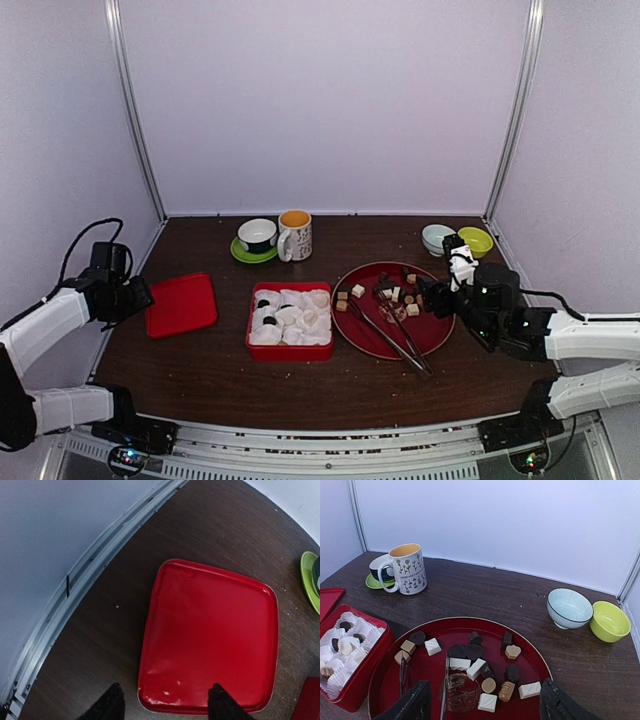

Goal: Pack the chocolate

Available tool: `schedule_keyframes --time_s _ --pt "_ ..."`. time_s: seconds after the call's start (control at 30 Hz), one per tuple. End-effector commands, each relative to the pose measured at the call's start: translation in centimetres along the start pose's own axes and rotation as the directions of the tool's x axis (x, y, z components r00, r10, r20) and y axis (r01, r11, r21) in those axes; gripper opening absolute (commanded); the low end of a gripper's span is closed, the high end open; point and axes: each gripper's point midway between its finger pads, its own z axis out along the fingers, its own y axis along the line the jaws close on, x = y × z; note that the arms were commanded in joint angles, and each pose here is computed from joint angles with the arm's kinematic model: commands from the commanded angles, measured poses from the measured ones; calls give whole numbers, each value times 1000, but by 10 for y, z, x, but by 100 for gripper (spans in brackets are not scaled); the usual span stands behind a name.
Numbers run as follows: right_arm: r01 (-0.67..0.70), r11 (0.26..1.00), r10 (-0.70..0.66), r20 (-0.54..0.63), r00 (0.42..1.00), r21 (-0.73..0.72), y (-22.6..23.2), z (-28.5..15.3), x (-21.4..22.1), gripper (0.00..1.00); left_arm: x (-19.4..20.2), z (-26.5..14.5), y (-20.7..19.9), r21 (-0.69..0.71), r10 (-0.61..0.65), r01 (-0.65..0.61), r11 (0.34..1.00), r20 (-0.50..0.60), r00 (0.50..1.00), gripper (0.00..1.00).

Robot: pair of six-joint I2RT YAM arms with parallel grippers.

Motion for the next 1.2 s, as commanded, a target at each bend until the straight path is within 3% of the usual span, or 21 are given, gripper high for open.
schedule_keyframes --time_s 0.0,0.2,0.37,0.57,0.73,0.9,1.0,1.17 --pt "-8 1000 8 47 999 7 -1 -1 -15 74 24 -1 15 -69 -70 64 996 -91 993 55" --pt "-11 1000 10 51 999 12 -3 -4 -15 74 42 12 16 -101 -76 55 993 -209 975 52" --pt "-16 1000 15 60 998 15 -5 -6 -16 74 48 26 24 -209 -58 -10 978 -317 947 48" --pt "-12 1000 11 56 998 16 -5 -6 -16 74 56 43 20 -201 -64 -11 979 -364 929 46" --pt "-13 1000 12 54 998 16 -5 -6 -16 74 66 56 24 -186 -92 14 982 -420 903 39" --pt "-11 1000 10 54 999 24 -7 -6 -16 74 69 65 22 -165 -117 47 985 -443 889 24" --pt "-12 1000 11 54 998 26 -7 -6 -16 75 71 68 23 -172 -118 44 984 -451 885 1" --pt "-11 999 9 54 998 30 -8 -6 -16 75 69 61 25 -172 -117 44 984 -435 893 0"
